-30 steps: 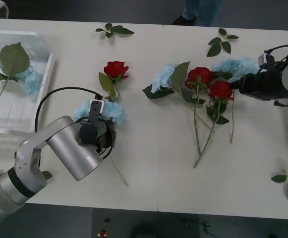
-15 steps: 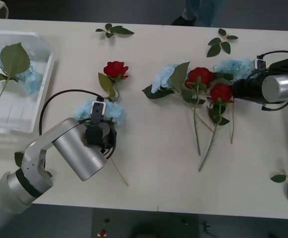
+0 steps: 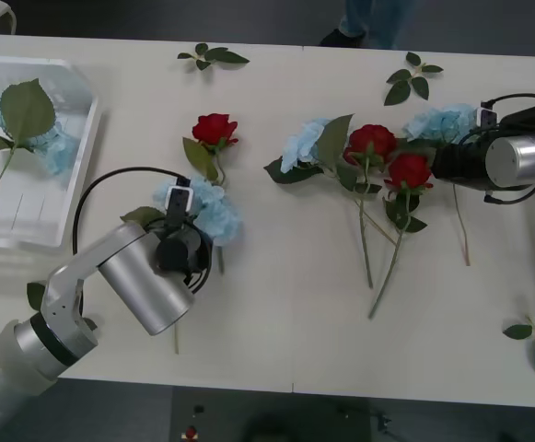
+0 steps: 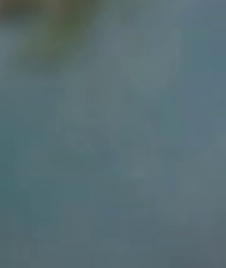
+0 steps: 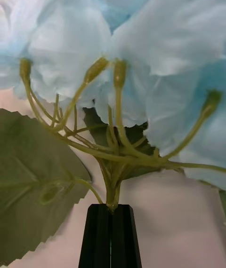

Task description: Put the red flowers into the right box and the blue flowers into the left box

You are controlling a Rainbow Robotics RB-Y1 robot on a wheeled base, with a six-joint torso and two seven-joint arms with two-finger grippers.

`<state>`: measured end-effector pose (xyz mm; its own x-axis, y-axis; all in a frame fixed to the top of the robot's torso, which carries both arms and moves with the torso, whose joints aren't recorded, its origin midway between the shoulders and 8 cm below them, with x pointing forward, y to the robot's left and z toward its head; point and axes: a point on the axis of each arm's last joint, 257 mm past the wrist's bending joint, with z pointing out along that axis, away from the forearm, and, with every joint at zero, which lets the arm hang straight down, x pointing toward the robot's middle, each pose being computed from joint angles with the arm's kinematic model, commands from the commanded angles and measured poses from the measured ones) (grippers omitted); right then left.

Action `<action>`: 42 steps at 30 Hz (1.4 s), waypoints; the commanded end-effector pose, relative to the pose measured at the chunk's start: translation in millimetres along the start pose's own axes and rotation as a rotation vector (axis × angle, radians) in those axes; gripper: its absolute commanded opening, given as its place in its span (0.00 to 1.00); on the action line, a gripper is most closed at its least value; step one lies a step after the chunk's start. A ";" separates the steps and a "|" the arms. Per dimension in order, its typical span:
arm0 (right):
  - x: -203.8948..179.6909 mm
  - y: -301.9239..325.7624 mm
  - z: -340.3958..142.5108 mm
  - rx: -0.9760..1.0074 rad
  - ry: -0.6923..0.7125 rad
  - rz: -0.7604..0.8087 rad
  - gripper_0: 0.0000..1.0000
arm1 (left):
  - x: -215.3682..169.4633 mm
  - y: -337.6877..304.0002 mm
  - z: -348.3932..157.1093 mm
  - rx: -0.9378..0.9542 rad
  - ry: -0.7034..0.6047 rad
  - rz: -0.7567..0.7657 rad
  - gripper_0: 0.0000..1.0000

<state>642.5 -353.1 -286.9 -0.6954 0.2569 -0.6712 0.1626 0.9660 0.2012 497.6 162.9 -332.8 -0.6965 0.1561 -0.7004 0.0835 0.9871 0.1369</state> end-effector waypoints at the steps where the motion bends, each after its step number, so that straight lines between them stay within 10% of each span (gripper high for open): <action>1: -2.0 21.1 0.7 -0.034 -0.007 0.016 0.00 | -47.1 6.7 -22.7 0.014 -0.111 -0.001 0.00; 28: -40.5 54.1 -103.4 -0.390 0.014 -0.021 0.00 | -154.0 242.1 -226.1 -0.223 -0.460 -0.098 0.00; 42: -22.5 138.9 -231.0 -0.973 -0.125 -0.532 0.00 | -169.2 367.2 -179.3 -0.295 -0.290 -0.122 0.00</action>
<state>533.2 -245.5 -102.6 -0.4998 -0.0922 -0.8612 -0.7231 0.5918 0.3563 503.7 487.7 -58.2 -0.4752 0.0186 -0.8797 -0.2484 0.9563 0.1544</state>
